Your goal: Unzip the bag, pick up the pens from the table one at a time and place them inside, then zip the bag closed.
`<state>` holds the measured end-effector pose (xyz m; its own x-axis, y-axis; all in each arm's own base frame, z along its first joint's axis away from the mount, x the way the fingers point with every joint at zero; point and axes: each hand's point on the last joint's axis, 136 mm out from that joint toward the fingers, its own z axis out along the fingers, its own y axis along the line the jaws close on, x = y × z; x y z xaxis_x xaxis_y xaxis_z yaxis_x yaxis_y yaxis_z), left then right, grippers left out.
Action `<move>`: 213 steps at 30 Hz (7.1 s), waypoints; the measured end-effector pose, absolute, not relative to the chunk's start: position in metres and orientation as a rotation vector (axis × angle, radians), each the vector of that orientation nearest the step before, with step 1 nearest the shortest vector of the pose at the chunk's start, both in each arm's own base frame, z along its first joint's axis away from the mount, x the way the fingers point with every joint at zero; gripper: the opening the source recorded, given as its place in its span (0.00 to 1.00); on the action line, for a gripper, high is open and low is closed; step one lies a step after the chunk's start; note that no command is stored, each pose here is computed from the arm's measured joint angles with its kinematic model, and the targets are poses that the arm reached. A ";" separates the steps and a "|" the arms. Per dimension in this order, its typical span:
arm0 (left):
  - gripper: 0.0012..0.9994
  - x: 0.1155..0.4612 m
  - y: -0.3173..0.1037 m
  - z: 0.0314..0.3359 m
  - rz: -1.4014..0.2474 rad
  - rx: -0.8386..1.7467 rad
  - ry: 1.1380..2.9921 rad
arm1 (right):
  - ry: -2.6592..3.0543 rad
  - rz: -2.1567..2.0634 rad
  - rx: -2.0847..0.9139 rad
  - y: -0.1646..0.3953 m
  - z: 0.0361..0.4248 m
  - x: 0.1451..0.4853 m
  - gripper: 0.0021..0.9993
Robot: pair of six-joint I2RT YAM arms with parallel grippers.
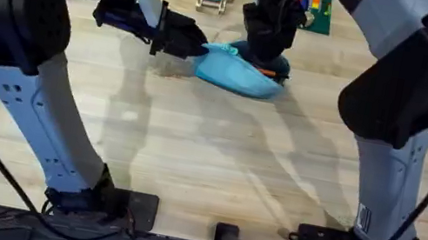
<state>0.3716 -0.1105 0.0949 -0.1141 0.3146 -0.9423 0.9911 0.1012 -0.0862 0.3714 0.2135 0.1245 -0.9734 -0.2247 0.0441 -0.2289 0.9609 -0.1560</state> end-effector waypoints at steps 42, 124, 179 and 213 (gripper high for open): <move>0.04 0.372 -0.110 0.095 -1.047 1.327 1.564 | -3.432 -0.015 0.110 0.189 0.266 0.352 1.00; 0.04 0.372 -0.110 0.095 -1.047 1.327 1.564 | -3.037 -1.528 0.356 0.227 0.185 0.335 1.00; 0.04 0.372 -0.110 0.095 -1.046 1.328 1.564 | -3.118 -1.421 -0.131 0.272 0.148 0.377 1.00; 0.04 0.372 -0.110 0.095 -1.046 1.327 1.565 | -2.876 -1.831 0.138 0.316 0.196 0.366 1.00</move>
